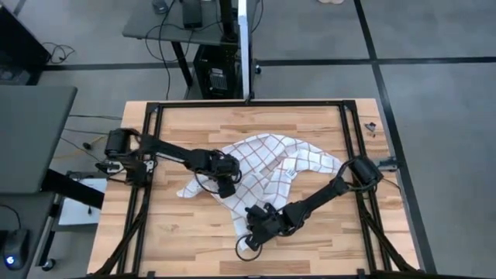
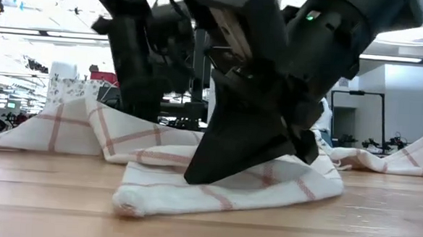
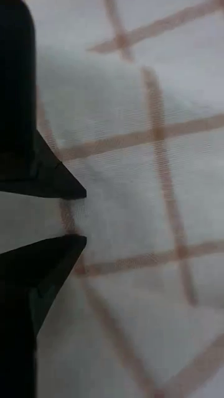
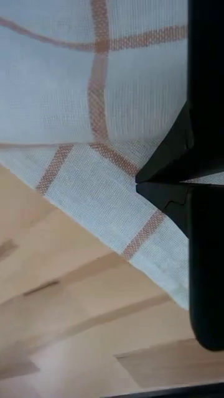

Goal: Roll towel
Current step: Fold the white towel

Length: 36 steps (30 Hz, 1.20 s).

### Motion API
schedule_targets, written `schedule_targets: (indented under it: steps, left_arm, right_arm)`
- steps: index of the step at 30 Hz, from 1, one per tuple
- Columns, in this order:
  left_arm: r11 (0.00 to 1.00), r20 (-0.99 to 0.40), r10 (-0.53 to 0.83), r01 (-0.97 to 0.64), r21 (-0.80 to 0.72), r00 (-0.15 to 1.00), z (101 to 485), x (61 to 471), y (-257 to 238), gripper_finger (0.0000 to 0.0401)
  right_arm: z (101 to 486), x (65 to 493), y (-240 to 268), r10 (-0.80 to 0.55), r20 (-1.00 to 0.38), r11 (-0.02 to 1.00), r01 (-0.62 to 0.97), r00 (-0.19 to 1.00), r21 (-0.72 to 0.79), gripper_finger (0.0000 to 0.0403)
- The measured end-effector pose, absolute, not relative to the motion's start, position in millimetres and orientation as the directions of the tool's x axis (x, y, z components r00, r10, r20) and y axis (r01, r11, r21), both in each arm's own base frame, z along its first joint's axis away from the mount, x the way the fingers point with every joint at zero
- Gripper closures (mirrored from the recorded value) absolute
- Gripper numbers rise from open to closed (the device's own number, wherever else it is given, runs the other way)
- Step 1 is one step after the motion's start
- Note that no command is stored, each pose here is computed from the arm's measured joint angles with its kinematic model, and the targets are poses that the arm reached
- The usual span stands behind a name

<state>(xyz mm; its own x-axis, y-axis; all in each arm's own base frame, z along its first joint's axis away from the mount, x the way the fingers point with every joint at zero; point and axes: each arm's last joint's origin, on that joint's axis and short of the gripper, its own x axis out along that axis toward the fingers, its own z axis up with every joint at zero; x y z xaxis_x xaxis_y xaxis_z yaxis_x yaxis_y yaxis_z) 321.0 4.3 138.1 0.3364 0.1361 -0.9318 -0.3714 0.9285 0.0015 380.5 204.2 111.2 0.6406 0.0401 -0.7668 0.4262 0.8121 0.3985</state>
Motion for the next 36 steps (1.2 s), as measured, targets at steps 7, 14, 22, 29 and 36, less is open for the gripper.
schedule_targets:
  steps: [7, 14, 22, 29, 36]
  left_arm:
    - [0.903, -0.935, 0.162, -0.429, 0.012, 0.316, 124, 325, 32, 0.0308]
    - [0.881, -0.931, 0.155, -0.472, -0.021, 0.331, 128, 323, 49, 0.0308]
    - [0.912, -0.891, 0.066, -0.39, -0.129, 0.449, 188, 317, 31, 0.0308]
    - [0.969, -0.807, -0.008, -0.194, -0.152, 0.591, 271, 266, -19, 0.0308]
    - [0.97, -0.869, -0.051, -0.183, -0.161, 0.492, 262, 225, -49, 0.0308]
  right_arm:
    - [115, 363, 230, 0.151, -0.788, 0.838, 0.345, 0.597, 0.422, 0.0403]
    - [119, 344, 253, 0.231, -0.808, 0.857, 0.279, 0.542, 0.432, 0.0403]
    - [162, 329, 235, 0.211, -0.849, 0.9, 0.244, 0.484, 0.362, 0.0403]
    - [219, 313, 197, 0.093, -0.859, 0.934, 0.255, 0.503, 0.25, 0.0403]
    - [220, 308, 169, -0.112, -0.865, 0.921, 0.378, 0.49, 0.094, 0.0403]
